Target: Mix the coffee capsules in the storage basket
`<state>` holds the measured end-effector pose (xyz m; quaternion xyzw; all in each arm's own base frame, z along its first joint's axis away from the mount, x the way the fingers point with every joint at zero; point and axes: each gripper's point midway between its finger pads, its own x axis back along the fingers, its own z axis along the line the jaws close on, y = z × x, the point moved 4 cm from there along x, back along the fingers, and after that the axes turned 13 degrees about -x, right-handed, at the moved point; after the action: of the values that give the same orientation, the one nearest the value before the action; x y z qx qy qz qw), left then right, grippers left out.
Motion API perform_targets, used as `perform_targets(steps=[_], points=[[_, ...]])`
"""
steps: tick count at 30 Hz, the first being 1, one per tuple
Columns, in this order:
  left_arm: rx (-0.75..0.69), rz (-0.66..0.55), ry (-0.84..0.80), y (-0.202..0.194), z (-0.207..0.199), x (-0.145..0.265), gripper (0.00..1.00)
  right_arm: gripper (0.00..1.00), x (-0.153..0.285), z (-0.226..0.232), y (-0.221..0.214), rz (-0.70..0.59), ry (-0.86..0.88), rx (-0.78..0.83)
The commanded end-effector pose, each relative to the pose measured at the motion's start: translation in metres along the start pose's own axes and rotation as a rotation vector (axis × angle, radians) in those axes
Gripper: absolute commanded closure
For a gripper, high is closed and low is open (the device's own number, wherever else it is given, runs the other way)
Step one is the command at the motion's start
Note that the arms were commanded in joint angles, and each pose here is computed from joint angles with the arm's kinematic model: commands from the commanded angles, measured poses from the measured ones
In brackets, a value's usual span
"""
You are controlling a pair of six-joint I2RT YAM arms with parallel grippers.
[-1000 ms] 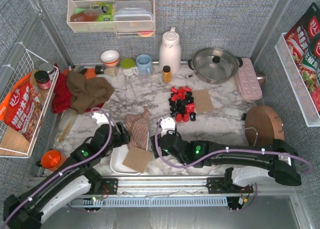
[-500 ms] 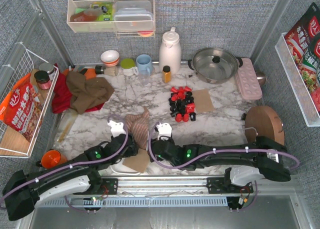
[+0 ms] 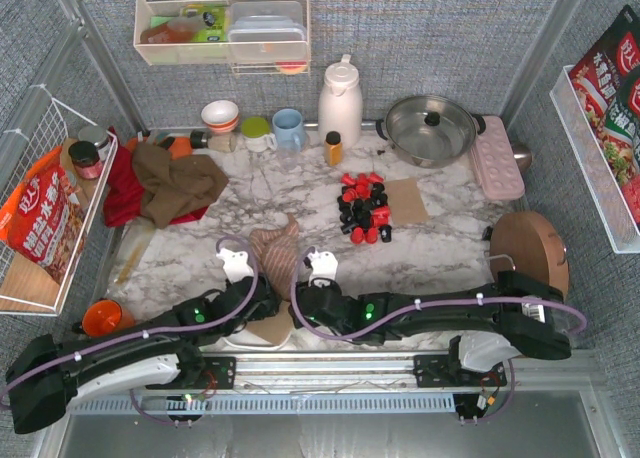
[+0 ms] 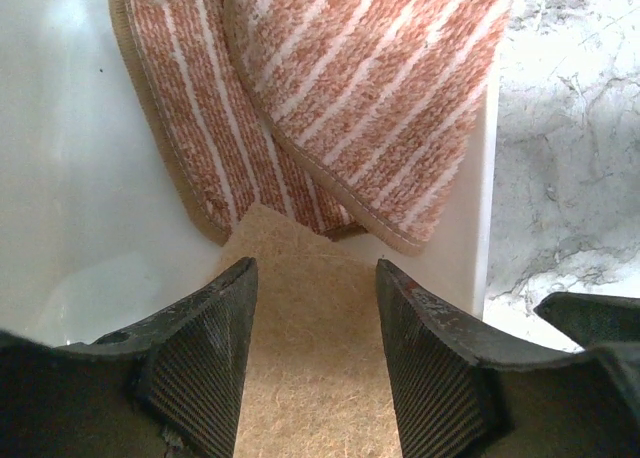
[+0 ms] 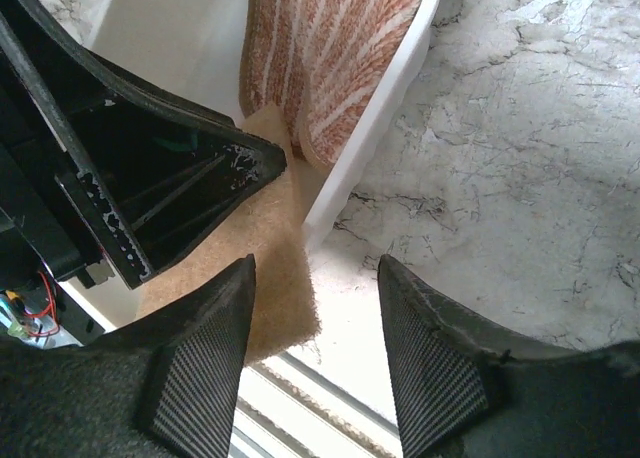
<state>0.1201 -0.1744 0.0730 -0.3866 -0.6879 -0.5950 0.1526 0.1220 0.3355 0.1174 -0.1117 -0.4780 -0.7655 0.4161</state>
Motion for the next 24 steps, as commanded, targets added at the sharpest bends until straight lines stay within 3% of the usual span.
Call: perform_targets(steps=[1,12,15,16,19,24], points=[[0.024,-0.026,-0.008,0.003,-0.002,-0.001,0.40,0.45,0.000,0.011,0.003,-0.011,0.026,-0.054],[0.025,-0.052,-0.010,0.007,-0.002,0.002,0.41,0.64,0.005,0.018,0.012,-0.019,0.017,-0.077],[0.030,-0.061,-0.016,0.008,-0.003,0.003,0.41,0.65,0.006,0.020,0.012,-0.015,0.018,-0.078],[0.030,-0.063,-0.017,0.008,-0.003,0.003,0.41,0.64,0.006,0.019,0.012,-0.014,0.010,-0.074],[0.030,-0.065,-0.016,0.009,-0.003,0.003,0.41,0.51,0.009,0.013,0.013,-0.010,-0.031,-0.068],[0.024,-0.061,-0.014,0.010,-0.003,0.005,0.42,0.42,0.013,0.004,0.012,-0.006,-0.079,-0.072]])
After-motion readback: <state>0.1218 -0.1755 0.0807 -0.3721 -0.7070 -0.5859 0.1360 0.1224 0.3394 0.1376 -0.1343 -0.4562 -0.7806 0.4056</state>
